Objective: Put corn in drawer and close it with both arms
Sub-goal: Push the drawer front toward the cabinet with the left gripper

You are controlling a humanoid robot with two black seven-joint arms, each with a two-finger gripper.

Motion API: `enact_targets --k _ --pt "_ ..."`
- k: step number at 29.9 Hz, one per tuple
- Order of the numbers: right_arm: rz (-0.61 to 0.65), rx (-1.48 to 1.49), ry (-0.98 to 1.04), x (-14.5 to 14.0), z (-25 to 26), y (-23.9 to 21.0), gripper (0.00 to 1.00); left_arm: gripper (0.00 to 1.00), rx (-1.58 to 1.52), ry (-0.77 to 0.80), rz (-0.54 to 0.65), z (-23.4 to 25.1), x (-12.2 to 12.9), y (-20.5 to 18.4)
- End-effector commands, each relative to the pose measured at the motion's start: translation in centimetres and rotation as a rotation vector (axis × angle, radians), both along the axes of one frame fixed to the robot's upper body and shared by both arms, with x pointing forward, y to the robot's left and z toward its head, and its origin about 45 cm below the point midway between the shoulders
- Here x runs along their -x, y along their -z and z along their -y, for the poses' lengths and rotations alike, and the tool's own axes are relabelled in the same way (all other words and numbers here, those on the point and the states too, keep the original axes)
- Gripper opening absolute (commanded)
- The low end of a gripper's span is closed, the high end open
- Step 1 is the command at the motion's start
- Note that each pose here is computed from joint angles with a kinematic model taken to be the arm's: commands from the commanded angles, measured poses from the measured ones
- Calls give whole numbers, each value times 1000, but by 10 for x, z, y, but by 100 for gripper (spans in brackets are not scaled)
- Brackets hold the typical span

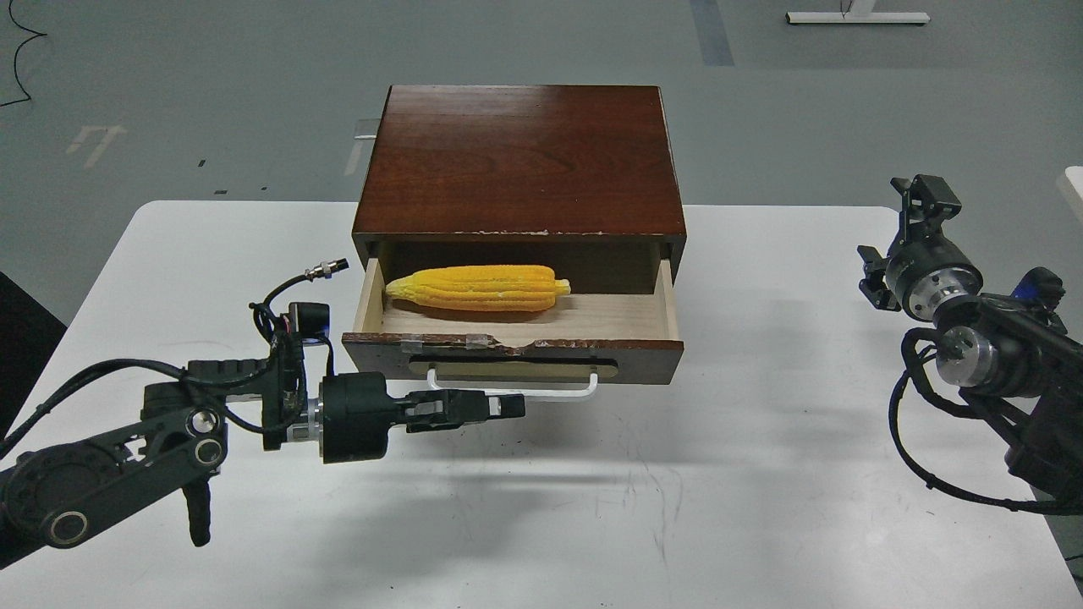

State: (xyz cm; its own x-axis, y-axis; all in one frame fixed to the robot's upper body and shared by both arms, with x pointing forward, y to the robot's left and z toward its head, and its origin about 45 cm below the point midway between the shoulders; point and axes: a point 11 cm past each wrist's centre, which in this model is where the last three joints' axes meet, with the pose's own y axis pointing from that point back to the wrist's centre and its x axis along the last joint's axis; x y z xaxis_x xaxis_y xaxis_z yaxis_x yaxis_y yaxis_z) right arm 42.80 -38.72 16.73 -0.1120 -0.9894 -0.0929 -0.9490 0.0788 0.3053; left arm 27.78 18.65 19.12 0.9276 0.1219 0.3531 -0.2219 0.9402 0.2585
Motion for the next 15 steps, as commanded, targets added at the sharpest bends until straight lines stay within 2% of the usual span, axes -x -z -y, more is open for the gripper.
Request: enact_targets --k 1,15 --pt "0 0 0 0 0 0 100 0 0 -4 4 3 -6 1" --pt "2 1 1 0 1 -1 100 0 4 -17 18 9 -20 0"
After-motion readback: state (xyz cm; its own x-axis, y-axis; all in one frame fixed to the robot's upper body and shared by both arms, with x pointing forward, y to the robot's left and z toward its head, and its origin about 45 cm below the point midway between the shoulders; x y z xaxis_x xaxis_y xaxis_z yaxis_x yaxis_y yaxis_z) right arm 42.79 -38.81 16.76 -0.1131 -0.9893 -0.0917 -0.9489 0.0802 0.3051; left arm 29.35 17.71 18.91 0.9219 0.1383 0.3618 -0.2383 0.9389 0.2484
